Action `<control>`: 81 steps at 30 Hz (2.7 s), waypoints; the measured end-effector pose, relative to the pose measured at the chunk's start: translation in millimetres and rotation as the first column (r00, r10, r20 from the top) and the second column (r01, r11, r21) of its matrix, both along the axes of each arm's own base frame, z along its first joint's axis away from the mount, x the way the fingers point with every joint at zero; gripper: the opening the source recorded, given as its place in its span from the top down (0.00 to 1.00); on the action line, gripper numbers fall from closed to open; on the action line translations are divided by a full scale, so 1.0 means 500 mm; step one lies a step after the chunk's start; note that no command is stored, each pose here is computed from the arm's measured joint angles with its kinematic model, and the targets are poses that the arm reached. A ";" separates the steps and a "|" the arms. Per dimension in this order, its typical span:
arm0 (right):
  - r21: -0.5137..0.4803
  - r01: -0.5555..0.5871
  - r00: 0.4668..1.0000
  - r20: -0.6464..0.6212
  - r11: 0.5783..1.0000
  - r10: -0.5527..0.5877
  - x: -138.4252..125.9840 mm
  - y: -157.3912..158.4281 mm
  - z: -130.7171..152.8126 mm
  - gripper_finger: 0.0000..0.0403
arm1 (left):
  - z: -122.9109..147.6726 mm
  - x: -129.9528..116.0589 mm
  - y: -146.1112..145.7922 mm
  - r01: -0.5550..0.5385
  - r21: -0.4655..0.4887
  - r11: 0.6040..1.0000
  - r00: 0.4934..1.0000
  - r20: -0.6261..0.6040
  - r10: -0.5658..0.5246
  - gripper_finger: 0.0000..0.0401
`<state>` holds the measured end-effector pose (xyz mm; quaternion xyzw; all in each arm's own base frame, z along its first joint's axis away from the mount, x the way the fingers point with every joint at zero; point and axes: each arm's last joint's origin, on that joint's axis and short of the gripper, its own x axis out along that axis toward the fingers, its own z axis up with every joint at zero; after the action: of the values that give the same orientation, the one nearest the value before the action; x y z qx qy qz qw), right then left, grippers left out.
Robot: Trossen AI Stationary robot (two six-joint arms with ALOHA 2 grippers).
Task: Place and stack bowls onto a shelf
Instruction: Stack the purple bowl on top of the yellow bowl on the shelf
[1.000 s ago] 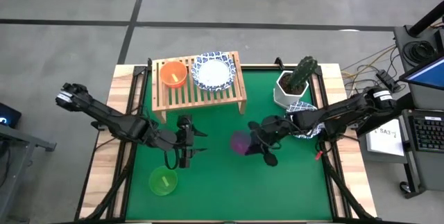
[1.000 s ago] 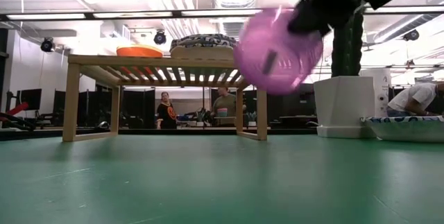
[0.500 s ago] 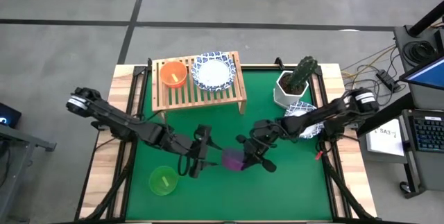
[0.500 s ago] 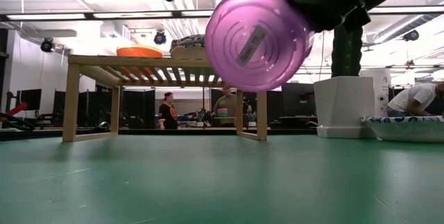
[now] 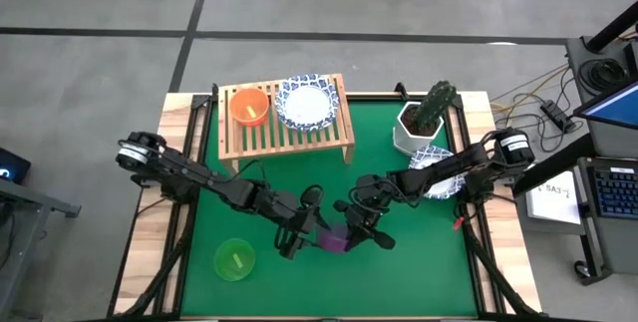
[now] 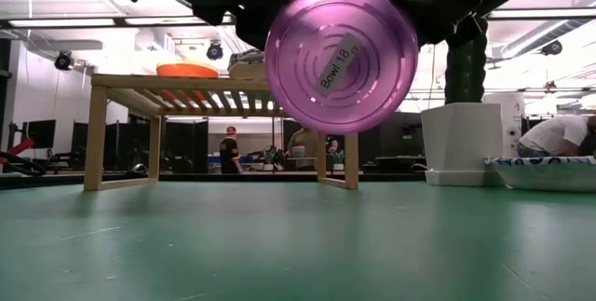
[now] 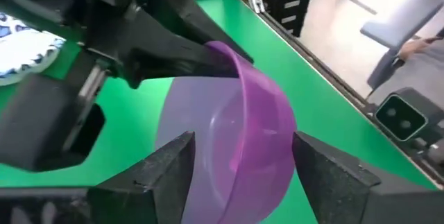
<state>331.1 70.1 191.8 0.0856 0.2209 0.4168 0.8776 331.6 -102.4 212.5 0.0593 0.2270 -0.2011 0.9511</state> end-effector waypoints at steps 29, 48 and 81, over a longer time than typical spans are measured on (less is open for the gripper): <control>-0.008 0.151 0.988 0.028 0.989 -0.151 0.003 -0.037 0.028 0.61 | 0.002 -0.001 -0.001 0.001 -0.058 0.998 0.999 -0.036 -0.003 1.00; 0.002 0.299 0.934 0.204 0.954 -0.293 -0.077 -0.073 0.175 0.60 | 0.090 -0.070 0.005 -0.015 -0.136 0.991 0.998 -0.067 0.006 1.00; -0.073 0.291 0.945 0.180 0.954 -0.275 -0.074 -0.073 0.154 0.60 | 0.361 -0.288 0.415 -0.712 0.444 0.544 0.433 -0.332 0.838 1.00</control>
<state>294.0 33.4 268.6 0.0377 0.1518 0.2808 0.9469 187.9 105.1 393.3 0.0050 0.4928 0.2827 0.8229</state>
